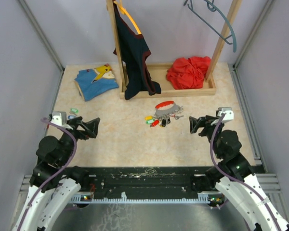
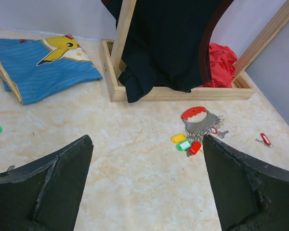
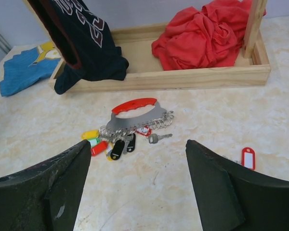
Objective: Put the keys on the keyring
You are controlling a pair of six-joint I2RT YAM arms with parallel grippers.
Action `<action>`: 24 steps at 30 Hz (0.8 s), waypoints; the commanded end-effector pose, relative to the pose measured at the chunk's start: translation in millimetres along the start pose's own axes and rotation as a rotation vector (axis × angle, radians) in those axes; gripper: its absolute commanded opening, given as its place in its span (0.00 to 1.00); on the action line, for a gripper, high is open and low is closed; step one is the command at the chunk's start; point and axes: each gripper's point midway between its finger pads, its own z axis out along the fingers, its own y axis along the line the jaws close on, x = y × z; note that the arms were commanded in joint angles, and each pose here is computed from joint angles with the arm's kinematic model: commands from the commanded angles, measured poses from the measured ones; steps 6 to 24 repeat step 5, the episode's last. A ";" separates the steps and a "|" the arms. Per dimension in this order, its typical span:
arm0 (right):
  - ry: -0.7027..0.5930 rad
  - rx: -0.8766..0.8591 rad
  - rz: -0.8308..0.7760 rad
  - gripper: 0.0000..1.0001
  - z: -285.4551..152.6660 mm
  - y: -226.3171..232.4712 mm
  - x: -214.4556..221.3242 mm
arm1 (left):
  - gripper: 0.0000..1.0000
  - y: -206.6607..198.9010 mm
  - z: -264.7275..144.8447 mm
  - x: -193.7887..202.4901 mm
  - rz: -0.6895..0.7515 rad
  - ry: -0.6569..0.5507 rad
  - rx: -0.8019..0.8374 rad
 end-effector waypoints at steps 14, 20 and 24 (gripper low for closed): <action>-0.030 -0.023 -0.001 0.81 1.5 5.3 -10.3 | 1.00 -2.4 0.1 -0.7 0.036 -0.003 0.024; -0.030 -0.023 -0.001 0.81 1.5 5.3 -10.3 | 1.00 -2.4 0.1 -0.7 0.036 -0.003 0.024; -0.030 -0.023 -0.001 0.81 1.5 5.3 -10.3 | 1.00 -2.4 0.1 -0.7 0.036 -0.003 0.024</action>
